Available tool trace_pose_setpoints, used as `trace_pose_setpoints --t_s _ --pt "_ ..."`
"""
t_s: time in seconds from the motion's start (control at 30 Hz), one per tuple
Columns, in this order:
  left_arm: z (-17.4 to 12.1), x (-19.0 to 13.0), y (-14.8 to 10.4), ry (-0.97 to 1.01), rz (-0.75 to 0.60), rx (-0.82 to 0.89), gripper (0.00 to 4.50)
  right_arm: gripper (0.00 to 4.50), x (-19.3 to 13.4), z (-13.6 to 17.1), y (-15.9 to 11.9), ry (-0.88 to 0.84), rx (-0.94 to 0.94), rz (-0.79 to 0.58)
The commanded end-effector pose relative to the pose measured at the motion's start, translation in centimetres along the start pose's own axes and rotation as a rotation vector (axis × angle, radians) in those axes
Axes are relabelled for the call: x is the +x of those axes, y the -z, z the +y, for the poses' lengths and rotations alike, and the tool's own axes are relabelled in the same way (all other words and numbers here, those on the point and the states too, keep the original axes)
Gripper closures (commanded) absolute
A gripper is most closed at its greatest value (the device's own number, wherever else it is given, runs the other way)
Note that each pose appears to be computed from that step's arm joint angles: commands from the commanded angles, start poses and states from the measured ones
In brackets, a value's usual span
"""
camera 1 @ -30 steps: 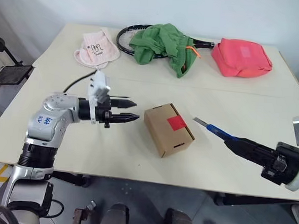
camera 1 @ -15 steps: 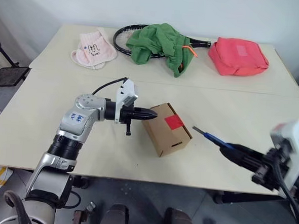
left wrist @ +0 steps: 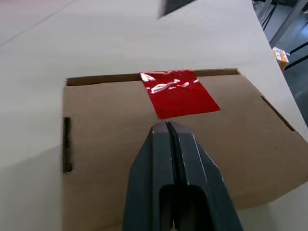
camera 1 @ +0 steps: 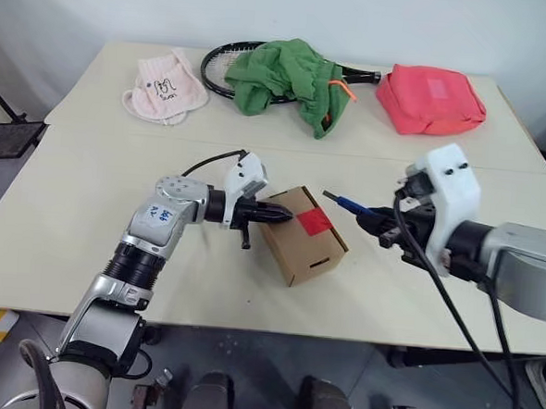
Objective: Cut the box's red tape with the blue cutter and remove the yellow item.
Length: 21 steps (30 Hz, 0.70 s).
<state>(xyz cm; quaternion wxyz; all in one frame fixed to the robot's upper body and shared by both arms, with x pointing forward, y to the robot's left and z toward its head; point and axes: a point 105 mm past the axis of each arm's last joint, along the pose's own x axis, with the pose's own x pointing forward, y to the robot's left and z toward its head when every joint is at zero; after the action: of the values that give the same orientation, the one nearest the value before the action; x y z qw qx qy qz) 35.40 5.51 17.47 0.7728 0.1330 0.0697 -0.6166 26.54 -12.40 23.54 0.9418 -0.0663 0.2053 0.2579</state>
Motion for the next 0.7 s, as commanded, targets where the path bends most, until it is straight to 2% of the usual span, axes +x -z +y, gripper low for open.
trace_pose_setpoints --t_s 0.03,0.7 --pt "-0.2 0.2 0.2 -0.011 0.042 0.012 4.49 4.29 0.9 -0.1 -0.3 0.044 -0.006 0.023" --pt "-0.9 0.9 0.6 -0.016 0.092 0.025 4.49 4.29 2.7 0.3 -0.5 0.055 -0.028 0.038"
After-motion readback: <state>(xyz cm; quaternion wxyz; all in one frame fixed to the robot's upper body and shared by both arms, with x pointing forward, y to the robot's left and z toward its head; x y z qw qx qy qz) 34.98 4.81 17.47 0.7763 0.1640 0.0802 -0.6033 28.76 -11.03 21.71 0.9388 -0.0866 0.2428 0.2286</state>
